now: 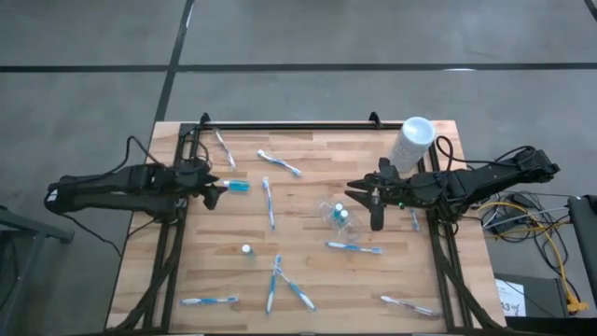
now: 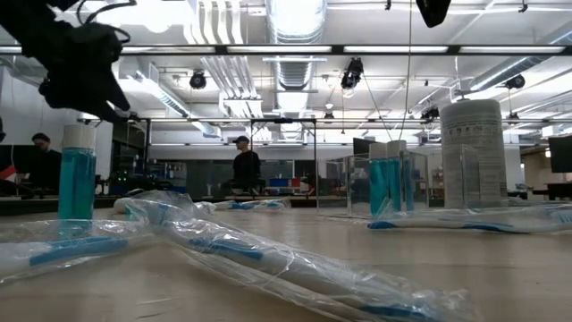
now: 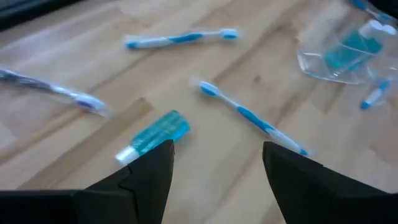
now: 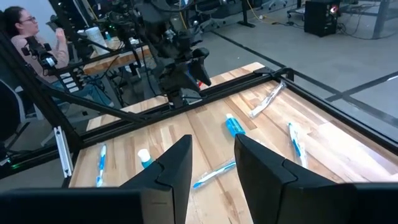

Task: Pick & Place toothbrushing station
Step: Put the blue mouthwash into the middle section of the transparent organizer

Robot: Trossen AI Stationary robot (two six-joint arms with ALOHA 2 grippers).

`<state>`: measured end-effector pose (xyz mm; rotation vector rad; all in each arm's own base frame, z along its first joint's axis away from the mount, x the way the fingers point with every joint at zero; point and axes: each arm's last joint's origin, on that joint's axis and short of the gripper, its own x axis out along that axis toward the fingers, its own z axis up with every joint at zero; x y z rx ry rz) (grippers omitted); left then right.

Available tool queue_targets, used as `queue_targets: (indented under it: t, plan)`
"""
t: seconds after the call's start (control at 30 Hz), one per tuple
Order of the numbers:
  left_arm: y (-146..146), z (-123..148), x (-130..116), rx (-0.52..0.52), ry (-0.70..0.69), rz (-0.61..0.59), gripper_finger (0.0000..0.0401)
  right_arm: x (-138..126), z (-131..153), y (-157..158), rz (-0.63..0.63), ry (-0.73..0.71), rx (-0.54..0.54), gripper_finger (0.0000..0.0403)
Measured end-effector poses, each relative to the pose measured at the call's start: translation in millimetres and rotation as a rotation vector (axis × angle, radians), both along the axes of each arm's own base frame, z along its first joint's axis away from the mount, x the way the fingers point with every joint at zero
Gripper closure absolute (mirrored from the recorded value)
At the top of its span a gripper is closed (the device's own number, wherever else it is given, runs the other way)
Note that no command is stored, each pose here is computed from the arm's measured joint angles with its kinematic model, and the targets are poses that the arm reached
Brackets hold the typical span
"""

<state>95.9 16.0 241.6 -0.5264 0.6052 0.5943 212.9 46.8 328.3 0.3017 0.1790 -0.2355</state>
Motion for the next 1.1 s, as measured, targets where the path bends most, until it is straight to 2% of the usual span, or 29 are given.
queue_targets:
  t: [0.07, 0.17, 0.23, 0.27, 0.37, 0.4, 0.53, 0.63, 0.83, 0.97, 1.03, 1.1]
  plan:
    - [0, -7, -3, 0.025, 0.018, -0.03, 0.0151, 0, 0, 0, 0.0, 0.0, 0.0, 0.029]
    - [-3, -15, -6, 0.058, 0.063, -0.175, 0.0151, 0, 0, 0, 0.0, 0.0, 0.001, 0.0294]
    - [-4, -19, -6, 0.037, 0.053, -0.212, 0.0151, 0, 0, 0, 0.0, 0.0, 0.0, 0.0296]
    - [-4, -20, -6, 0.003, 0.035, -0.19, 0.0151, 0, 0, 0, 0.0, 0.0, 0.001, 0.0297]
    - [-4, -15, -2, -0.28, -0.155, 0.052, 0.0151, 0, 0, 0, 0.0, 0.0, 0.001, 0.0298]
    - [-4, -13, 0, -0.318, -0.201, 0.081, 0.0151, 0, 0, 0, 0.0, 0.0, 0.001, 0.0297]
    - [-6, -5, 6, -0.197, -0.252, -0.064, 0.0151, 0, 0, 0, 0.0, 0.0, 0.001, 0.0293]
    - [-5, 2, 10, -0.164, -0.332, -0.066, 0.0151, 0, 0, 0, 0.0, 0.001, 0.0, 0.0289]
    - [0, 4, 9, -0.074, -0.354, 0.069, 0.0151, 1, 0, 0, 0.002, 0.002, 0.0, 0.0293]
    - [1, -4, 10, -0.171, -0.335, 0.193, 0.0151, 1, 0, 0, 0.001, 0.002, 0.0, 0.0299]
    - [3, -10, 9, -0.149, -0.31, 0.284, 0.0151, 1, -1, 0, 0.001, 0.003, 0.0, 0.0302]
    - [4, -15, 10, -0.125, -0.289, 0.32, 0.0151, 1, -1, 0, 0.001, 0.004, 0.0, 0.0304]
